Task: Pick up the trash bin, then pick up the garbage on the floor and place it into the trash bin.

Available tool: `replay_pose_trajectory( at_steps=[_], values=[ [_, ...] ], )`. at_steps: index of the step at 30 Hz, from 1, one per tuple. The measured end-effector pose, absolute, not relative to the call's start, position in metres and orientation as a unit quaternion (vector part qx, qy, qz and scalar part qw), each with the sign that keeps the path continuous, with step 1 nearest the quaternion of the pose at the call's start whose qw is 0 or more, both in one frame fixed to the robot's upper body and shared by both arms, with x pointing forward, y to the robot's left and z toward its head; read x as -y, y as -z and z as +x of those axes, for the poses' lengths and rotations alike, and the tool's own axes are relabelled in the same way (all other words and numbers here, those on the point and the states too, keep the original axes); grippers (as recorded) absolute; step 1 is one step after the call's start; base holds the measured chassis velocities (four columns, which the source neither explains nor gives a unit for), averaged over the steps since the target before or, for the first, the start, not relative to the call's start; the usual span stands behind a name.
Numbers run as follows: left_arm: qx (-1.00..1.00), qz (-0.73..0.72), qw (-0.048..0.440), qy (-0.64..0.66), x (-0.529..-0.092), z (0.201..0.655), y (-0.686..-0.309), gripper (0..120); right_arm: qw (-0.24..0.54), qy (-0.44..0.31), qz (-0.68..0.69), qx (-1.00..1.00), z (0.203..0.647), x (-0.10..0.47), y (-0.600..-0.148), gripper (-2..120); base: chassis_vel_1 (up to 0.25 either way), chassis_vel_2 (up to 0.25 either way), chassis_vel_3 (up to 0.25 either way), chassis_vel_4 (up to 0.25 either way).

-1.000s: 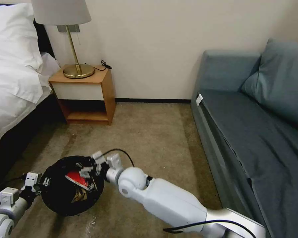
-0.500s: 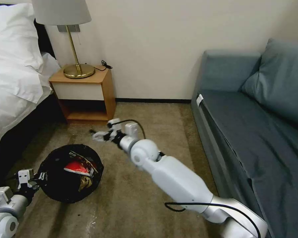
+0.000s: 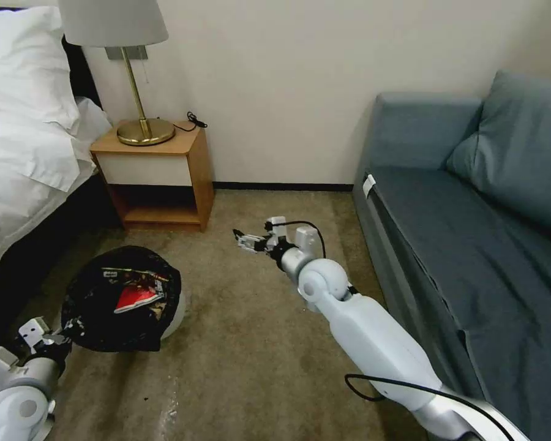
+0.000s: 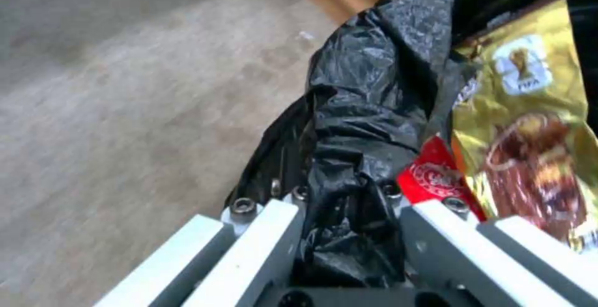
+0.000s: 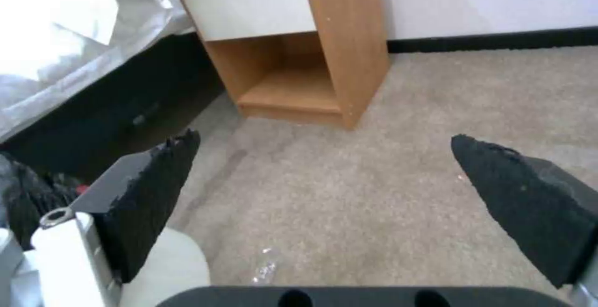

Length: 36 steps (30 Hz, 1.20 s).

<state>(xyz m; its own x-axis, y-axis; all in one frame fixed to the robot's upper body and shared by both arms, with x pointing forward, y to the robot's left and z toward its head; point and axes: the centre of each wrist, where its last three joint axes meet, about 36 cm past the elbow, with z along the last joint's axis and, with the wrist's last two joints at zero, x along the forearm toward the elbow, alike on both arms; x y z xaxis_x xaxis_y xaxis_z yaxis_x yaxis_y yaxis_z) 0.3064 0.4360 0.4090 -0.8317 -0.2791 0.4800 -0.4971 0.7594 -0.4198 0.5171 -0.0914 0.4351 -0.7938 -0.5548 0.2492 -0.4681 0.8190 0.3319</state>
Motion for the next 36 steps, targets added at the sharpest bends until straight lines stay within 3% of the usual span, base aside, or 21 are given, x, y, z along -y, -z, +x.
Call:
replay_pose_trajectory(
  at_steps=[7, 22, 24, 36],
  values=[
    [0.908, 0.225, 0.215, -0.282, -0.435, 0.308, -0.409, 1, 0.176, 0.130, 0.261, 0.940, 0.505, 0.100, -0.424, 100, 0.000, 0.000, 0.000, 0.000],
    [0.886, 0.259, 0.279, -0.264, -0.444, 0.301, -0.371, 2, 0.190, 0.124, 0.252, 0.941, 0.487, 0.104, -0.400, 100, 0.000, 0.000, 0.000, 0.000],
    [0.885, 0.257, 0.287, -0.261, -0.445, 0.301, -0.371, 15, 0.190, 0.124, 0.252, 0.941, 0.486, 0.103, -0.399, 100, 0.000, 0.000, 0.000, 0.000],
    [0.888, 0.243, 0.303, -0.246, -0.441, 0.298, -0.377, 56, 0.190, 0.126, 0.251, 0.941, 0.485, 0.103, -0.398, 100, 0.000, 0.000, 0.000, 0.000]
  ],
)
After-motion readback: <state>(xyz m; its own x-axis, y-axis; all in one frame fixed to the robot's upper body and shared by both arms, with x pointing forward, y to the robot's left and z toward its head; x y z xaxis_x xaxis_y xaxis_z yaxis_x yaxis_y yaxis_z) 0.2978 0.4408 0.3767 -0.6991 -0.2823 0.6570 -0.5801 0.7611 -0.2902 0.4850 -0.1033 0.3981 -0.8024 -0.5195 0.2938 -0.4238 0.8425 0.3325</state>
